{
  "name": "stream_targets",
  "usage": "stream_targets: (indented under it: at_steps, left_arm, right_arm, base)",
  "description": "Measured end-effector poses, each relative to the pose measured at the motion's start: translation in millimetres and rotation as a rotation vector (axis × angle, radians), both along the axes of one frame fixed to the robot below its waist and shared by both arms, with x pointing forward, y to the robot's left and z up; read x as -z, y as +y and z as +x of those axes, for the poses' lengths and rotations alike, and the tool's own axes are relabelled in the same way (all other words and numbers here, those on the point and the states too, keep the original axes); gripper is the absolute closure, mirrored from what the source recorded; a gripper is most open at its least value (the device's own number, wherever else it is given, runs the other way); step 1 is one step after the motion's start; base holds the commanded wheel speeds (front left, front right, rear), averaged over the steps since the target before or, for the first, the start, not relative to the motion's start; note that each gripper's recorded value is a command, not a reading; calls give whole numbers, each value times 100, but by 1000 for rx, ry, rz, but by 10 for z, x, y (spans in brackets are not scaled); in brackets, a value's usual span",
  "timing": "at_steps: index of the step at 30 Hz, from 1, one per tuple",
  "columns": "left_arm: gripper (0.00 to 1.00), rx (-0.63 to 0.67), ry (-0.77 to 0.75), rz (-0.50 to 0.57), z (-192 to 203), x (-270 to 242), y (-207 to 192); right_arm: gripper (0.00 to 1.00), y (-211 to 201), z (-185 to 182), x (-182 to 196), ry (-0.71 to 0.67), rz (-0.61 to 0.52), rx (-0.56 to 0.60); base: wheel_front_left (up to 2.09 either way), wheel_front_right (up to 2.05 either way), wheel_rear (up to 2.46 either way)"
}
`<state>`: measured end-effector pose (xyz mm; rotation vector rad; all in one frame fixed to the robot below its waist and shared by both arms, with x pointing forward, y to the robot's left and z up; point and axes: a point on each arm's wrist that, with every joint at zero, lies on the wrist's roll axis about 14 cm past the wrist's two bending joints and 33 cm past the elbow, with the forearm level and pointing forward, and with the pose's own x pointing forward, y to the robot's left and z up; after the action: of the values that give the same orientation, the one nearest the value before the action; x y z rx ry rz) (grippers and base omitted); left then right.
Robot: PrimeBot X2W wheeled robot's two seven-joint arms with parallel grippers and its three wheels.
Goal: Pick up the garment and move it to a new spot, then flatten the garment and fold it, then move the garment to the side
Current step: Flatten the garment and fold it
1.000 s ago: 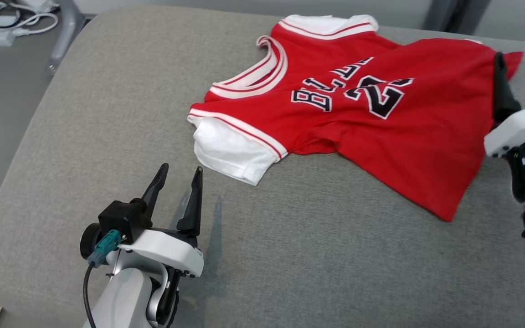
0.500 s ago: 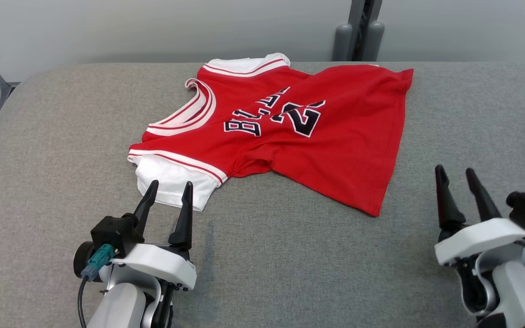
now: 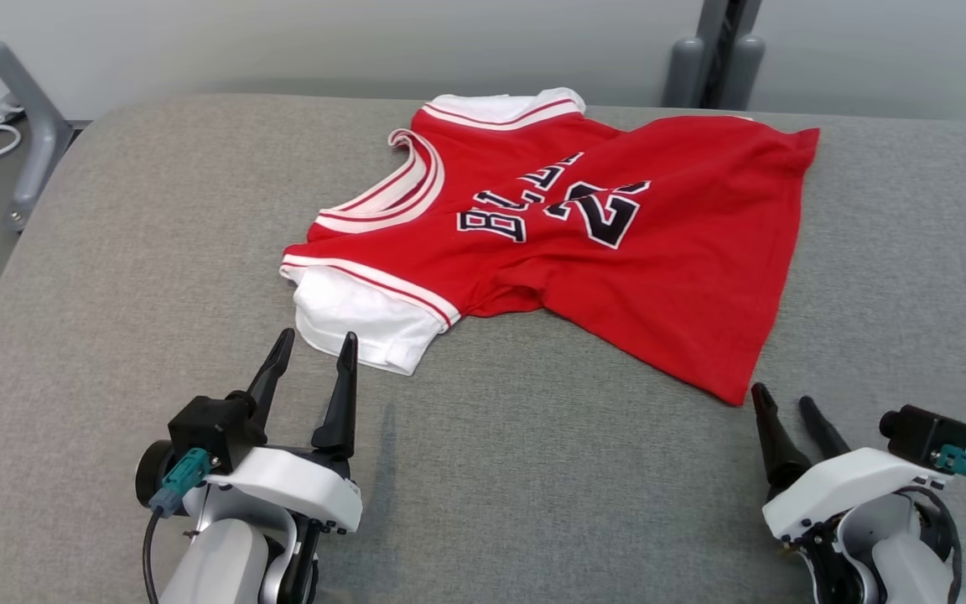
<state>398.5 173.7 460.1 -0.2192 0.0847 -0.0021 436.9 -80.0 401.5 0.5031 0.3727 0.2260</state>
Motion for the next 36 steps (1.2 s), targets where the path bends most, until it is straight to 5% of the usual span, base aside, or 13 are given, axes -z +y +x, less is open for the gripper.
stream_targets:
  at_steps: [12,13,14,22,36]
  left_arm:
    - [0,-69,-12,14,-84,-49,234]
    - [0,-74,-9,14,-91,-41,245]
    - [0,-76,-8,14,-94,-37,251]
    - [0,-81,-8,12,-108,-39,259]
    - [0,-18,-46,-18,-107,-154,-5]
  right_arm:
    - [1,352,-21,256,149,51,-92]
    - [82,436,-14,263,179,73,-121]
    - [100,490,-15,253,180,78,-135]
    - [100,496,14,110,126,104,-120]
    - [100,-393,-248,-82,88,4,-12]
  base:
    - [0,0,0]
    - [0,0,0]
    - [0,0,0]
    - [0,0,0]
    - [0,0,0]
